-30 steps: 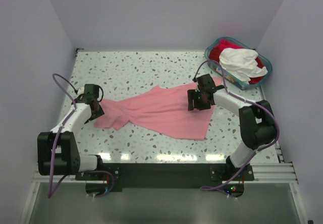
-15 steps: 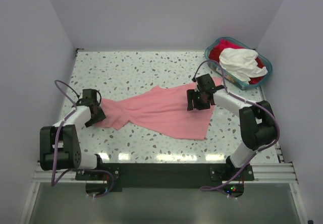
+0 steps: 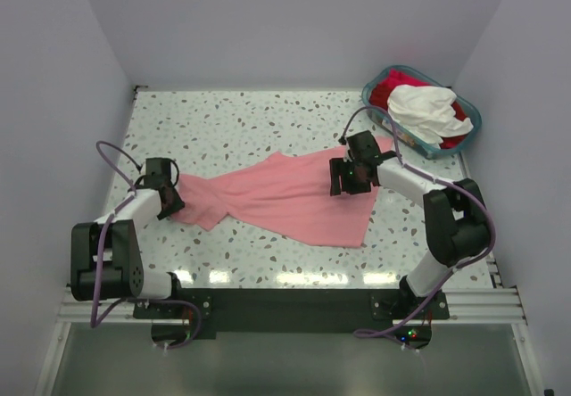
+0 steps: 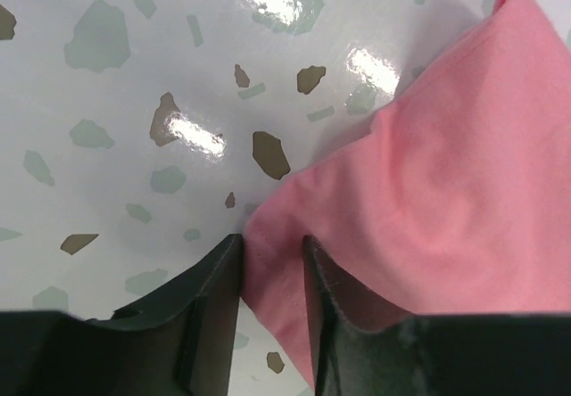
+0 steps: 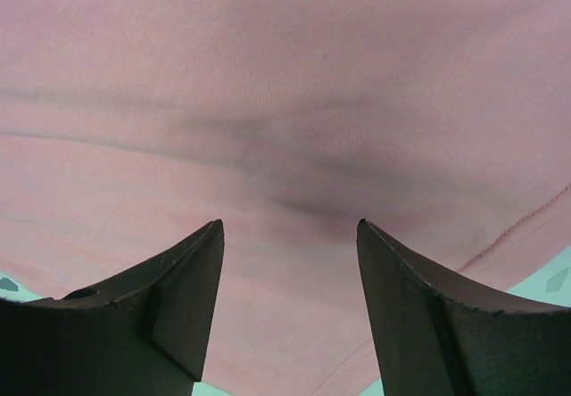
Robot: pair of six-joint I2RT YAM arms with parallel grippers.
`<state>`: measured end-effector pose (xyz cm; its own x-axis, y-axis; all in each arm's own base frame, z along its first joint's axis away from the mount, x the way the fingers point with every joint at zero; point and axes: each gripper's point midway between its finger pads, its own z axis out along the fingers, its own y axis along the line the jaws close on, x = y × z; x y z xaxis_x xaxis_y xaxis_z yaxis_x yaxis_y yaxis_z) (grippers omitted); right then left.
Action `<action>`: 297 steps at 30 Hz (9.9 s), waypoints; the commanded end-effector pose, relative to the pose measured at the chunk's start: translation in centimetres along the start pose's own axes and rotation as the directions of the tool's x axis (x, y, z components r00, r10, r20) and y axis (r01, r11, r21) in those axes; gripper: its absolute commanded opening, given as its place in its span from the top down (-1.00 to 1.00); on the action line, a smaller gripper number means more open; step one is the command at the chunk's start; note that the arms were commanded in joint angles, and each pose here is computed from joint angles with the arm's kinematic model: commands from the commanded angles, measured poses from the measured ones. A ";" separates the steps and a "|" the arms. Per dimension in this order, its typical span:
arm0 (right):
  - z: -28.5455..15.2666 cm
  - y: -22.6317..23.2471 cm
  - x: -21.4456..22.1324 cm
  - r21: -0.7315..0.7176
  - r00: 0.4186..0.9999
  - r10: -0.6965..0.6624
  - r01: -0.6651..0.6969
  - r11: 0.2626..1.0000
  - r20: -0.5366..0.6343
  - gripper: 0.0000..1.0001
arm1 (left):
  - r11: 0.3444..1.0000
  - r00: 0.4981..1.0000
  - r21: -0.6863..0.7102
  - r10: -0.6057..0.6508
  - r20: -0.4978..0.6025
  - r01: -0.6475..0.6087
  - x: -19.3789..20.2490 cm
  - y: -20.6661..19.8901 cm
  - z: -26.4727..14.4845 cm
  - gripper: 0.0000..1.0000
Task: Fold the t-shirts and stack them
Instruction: Flatten the tshirt out, then fold the tshirt
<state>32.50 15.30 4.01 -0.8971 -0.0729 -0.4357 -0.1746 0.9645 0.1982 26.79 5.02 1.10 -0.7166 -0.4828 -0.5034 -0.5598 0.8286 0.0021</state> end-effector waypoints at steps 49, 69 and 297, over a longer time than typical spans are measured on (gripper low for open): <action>-7.0 0.3 11.7 0.225 0.965 0.219 -0.183 0.957 -0.146 1.00 | 0.999 0.969 0.037 0.002 0.247 -0.011 -2.2 -0.8 -6.3 1.00; -8.1 -1.6 -1.1 0.309 0.996 0.085 -0.091 0.947 0.032 -0.14 | 0.999 0.968 0.046 0.014 0.251 -0.027 -2.3 -1.1 -6.3 1.00; -3.1 -10.2 -14.6 0.176 0.978 0.057 -0.094 0.980 0.201 1.00 | 0.968 0.951 0.242 -0.128 0.280 0.060 -14.9 -8.1 -7.7 1.00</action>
<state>46.63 6.16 7.89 -0.8399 0.0475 -0.5406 -0.0041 0.9956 0.0939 39.59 2.87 14.03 -0.5338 -0.4640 -0.7069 -0.4645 0.8595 -0.2134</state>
